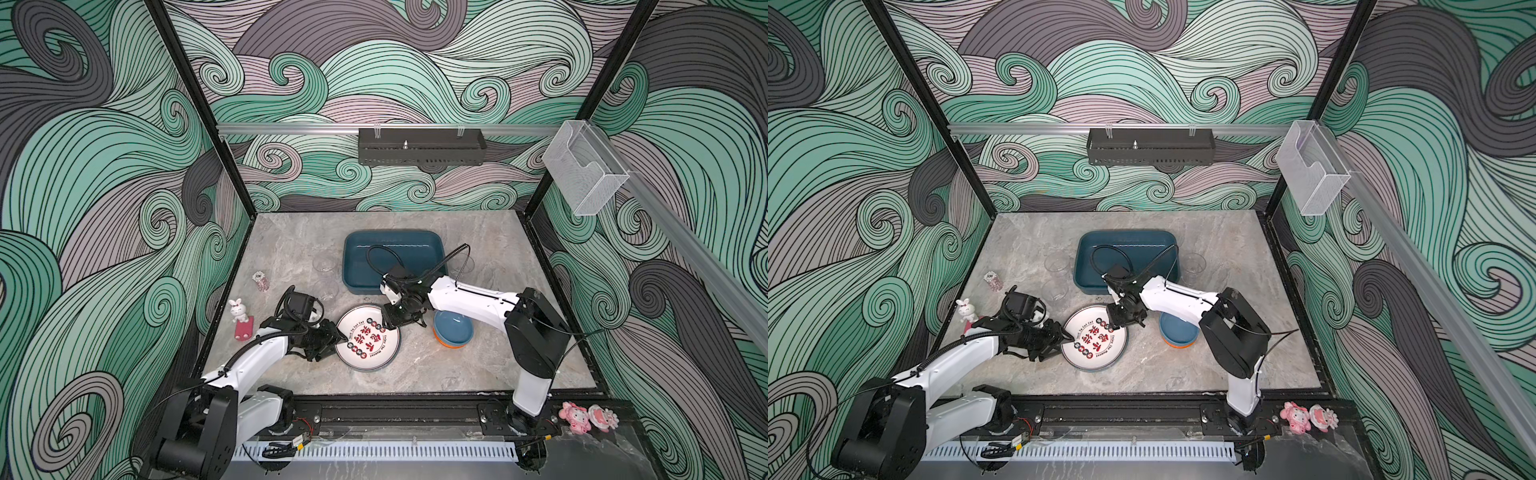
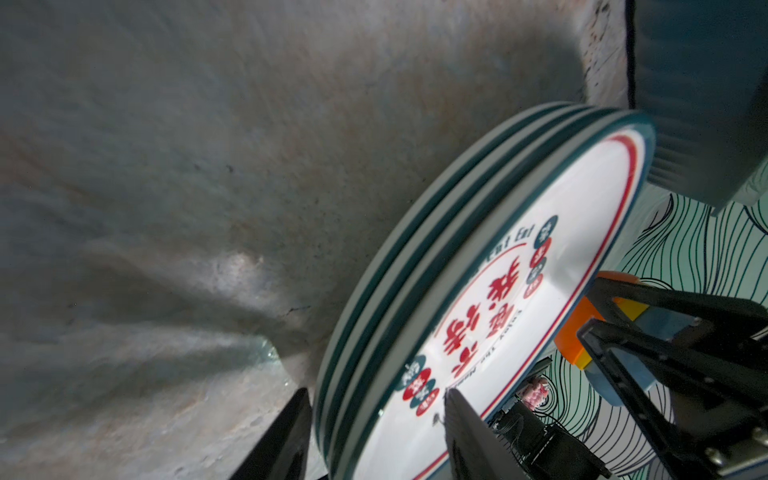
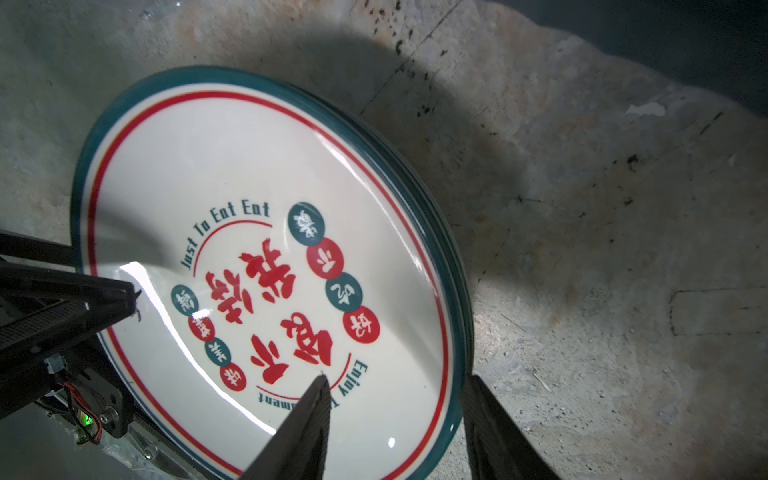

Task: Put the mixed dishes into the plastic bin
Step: 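Grip the plate stack rim with the right gripper while left holds the near rim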

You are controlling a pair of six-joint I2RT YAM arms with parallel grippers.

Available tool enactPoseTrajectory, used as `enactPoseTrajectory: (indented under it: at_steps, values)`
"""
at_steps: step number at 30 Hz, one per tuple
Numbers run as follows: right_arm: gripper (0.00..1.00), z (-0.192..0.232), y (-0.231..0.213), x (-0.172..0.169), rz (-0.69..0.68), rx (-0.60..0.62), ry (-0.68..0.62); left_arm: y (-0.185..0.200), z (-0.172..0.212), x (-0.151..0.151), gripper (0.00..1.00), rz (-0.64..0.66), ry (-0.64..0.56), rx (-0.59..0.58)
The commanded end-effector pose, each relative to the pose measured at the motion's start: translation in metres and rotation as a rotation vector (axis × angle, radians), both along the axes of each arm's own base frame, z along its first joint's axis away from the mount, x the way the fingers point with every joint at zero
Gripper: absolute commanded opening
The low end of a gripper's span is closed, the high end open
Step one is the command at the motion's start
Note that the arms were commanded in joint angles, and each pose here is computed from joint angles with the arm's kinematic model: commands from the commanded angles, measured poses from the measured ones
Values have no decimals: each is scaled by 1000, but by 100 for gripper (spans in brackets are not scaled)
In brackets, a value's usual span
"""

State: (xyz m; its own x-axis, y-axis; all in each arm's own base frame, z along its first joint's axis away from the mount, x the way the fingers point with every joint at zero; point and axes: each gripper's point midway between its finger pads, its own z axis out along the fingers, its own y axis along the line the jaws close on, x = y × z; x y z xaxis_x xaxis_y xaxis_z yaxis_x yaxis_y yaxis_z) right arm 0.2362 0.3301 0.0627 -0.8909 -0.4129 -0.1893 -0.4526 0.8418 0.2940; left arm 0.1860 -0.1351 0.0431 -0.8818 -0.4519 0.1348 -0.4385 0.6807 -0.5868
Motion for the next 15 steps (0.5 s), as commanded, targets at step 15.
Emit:
enactPoseTrajectory:
  at_steps: [15]
  values:
    - [51,3,0,0,16,-26,-29,-2,17,0,48,-10,-36,-8]
